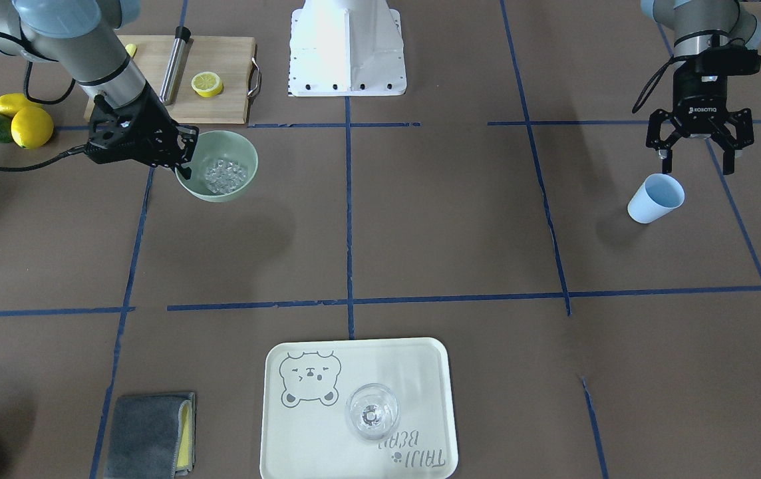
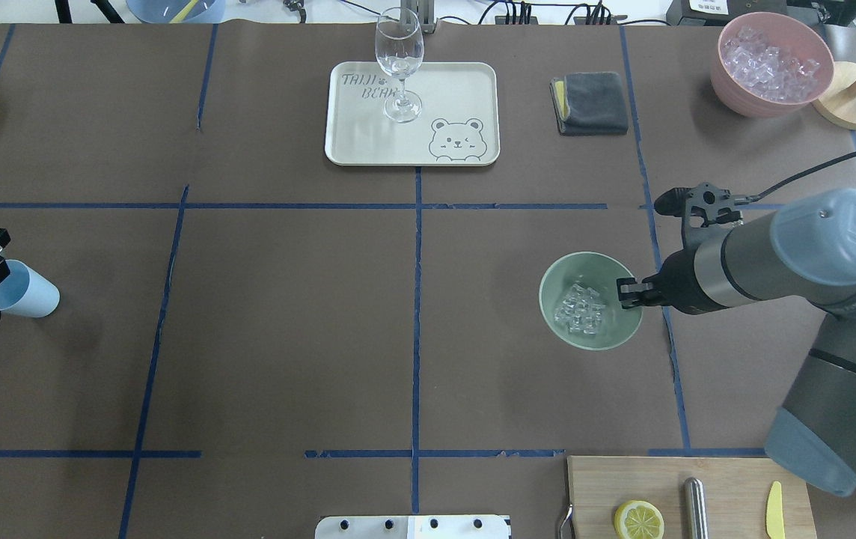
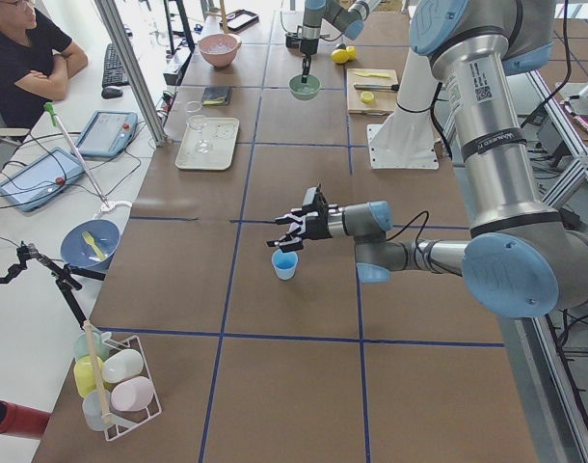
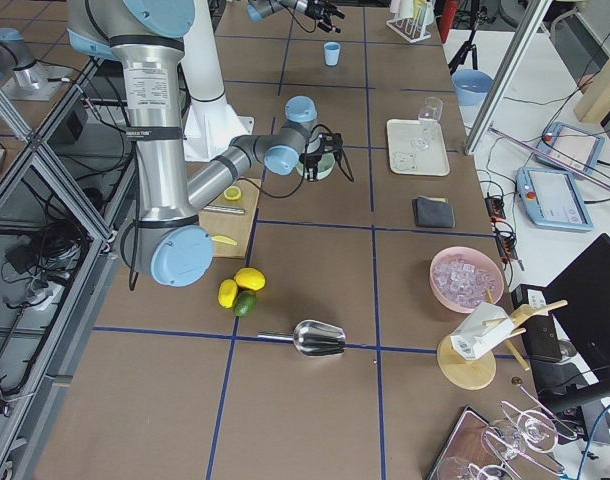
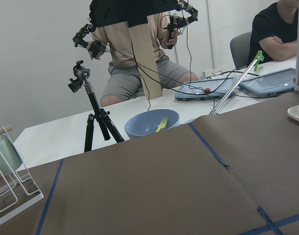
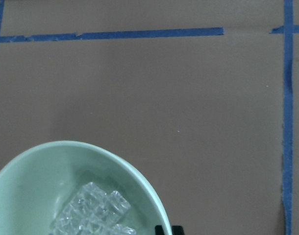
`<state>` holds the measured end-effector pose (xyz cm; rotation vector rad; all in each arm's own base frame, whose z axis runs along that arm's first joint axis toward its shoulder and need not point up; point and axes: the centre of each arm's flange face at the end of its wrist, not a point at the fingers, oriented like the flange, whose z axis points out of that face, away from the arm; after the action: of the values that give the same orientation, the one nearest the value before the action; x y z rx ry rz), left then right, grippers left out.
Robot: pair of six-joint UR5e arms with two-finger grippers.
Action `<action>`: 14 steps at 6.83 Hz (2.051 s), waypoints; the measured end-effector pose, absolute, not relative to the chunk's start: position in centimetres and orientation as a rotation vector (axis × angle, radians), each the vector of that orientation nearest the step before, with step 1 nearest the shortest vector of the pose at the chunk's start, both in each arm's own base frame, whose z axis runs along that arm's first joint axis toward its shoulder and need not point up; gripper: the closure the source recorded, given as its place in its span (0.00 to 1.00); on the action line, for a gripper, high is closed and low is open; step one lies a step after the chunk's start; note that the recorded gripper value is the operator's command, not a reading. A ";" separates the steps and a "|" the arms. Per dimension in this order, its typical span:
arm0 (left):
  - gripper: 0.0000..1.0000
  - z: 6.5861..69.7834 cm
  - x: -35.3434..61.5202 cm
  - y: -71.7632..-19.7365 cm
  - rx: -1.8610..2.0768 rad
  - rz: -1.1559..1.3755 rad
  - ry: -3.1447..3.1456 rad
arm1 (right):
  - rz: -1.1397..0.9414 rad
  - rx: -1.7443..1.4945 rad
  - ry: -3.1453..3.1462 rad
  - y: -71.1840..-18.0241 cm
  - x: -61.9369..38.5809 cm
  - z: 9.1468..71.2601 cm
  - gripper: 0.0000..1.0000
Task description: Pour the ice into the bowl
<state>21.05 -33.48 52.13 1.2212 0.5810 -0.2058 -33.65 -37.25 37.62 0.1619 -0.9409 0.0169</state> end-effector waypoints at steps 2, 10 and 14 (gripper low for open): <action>0.00 47.2 22.2 -37.3 1.198 -0.204 0.538 | -0.024 0.203 -0.905 -36.6 -29.5 43.6 1.00; 0.00 42.3 16.6 -45.6 0.998 0.020 0.399 | -0.042 0.189 -0.926 -41.3 -14.1 63.5 0.00; 0.00 43.5 10.1 -50.7 0.769 0.176 0.358 | -0.153 0.203 -0.791 -43.7 -7.1 62.8 0.00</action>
<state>10.08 -50.70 43.54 0.7693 0.3577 0.1757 -7.11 -43.67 62.80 0.2027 -0.7907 -0.1533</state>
